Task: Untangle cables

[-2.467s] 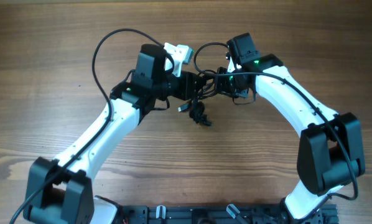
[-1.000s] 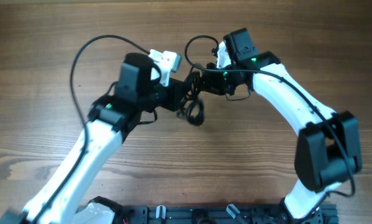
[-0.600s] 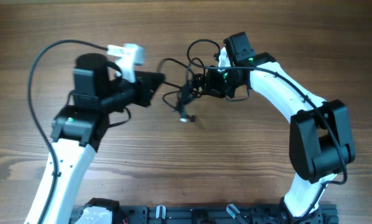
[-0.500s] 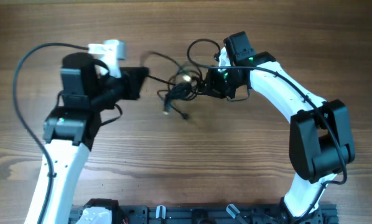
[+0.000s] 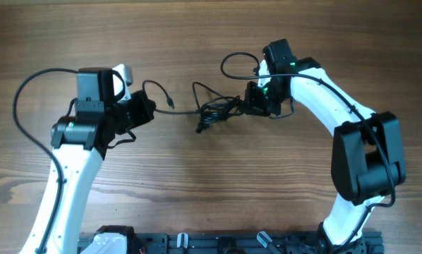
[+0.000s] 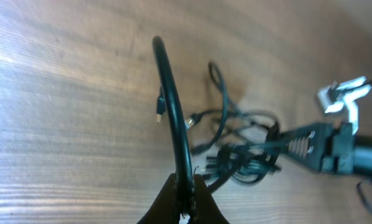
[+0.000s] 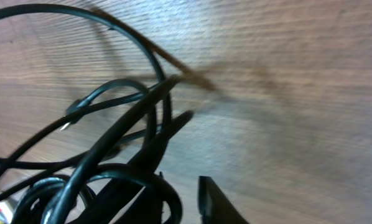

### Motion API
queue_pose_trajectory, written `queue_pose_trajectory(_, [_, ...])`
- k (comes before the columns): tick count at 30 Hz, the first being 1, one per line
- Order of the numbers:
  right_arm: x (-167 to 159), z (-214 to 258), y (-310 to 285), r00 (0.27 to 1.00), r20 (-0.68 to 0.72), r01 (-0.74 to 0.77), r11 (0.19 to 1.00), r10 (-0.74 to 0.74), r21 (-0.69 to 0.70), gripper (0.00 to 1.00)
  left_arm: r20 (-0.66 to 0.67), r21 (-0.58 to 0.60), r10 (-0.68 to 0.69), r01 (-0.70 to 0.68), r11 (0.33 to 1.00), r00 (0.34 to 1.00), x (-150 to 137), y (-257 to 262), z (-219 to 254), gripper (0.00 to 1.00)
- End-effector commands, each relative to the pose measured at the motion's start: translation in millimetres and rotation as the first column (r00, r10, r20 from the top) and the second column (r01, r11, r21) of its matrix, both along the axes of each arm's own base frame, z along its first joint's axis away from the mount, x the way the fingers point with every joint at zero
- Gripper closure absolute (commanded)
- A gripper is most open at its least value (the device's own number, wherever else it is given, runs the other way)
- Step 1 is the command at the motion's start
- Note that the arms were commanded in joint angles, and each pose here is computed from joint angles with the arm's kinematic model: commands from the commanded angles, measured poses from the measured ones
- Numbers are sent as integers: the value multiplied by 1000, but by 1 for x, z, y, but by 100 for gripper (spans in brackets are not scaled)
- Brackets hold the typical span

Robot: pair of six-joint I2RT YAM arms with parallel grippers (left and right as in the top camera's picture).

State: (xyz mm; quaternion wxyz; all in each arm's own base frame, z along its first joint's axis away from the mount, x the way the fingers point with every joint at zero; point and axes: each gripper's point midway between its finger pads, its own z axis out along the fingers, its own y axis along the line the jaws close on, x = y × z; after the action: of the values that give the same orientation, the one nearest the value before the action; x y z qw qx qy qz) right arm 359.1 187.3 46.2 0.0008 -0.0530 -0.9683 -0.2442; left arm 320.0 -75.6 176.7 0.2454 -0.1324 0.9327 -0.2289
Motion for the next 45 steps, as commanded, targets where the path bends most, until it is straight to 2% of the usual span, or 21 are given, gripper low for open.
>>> queue_pose_trajectory(1, [6,-10,-13,990,76,-121,993,120,3,70,55,3,-219,219,976,974,0,-23,7,86])
queue_pose_trajectory(2, [7,0,-5,982,110,-160,986,153,56,63,76,19,-273,273,962,959,-2,-31,8,78])
queue_pose_trajectory(4, [9,16,4,969,162,-204,973,186,103,57,111,49,-333,330,943,936,-3,-40,12,62])
queue_pose_trajectory(7, [9,56,8,948,254,-229,965,191,128,49,183,46,-423,422,906,888,-8,-58,26,50])
queue_pose_trajectory(9, [8,79,7,935,303,-232,964,184,130,46,214,21,-439,445,895,873,-11,-64,34,46])
queue_pose_trajectory(12, [3,106,6,918,357,-235,963,176,129,43,259,-15,-463,483,876,848,-13,-74,44,46])
queue_pose_trajectory(16, [5,104,-3,935,330,-165,982,126,93,43,262,-14,-528,550,835,808,-21,-95,42,45])
queue_pose_trajectory(18, [6,101,-8,944,314,-127,989,97,74,43,220,4,-578,592,806,786,-24,-112,26,45])
queue_pose_trajectory(21, [9,100,-14,954,295,-73,995,50,66,43,143,2,-642,648,762,753,-22,-142,-12,48])
queue_pose_trajectory(28, [12,99,-22,957,288,-50,997,29,66,42,101,6,-707,710,704,700,-12,-184,-64,49])
queue_pose_trajectory(36, [10,98,-22,960,279,-46,997,26,66,40,30,-5,-708,708,706,706,-17,-182,-84,65])
queue_pose_trajectory(42, [9,98,-22,961,276,-46,997,27,66,37,11,-20,-704,704,710,710,-22,-184,-85,89])
queue_pose_trajectory(45, [9,98,-22,960,277,-50,997,30,64,37,6,-35,-688,687,726,726,-21,-185,-84,96])
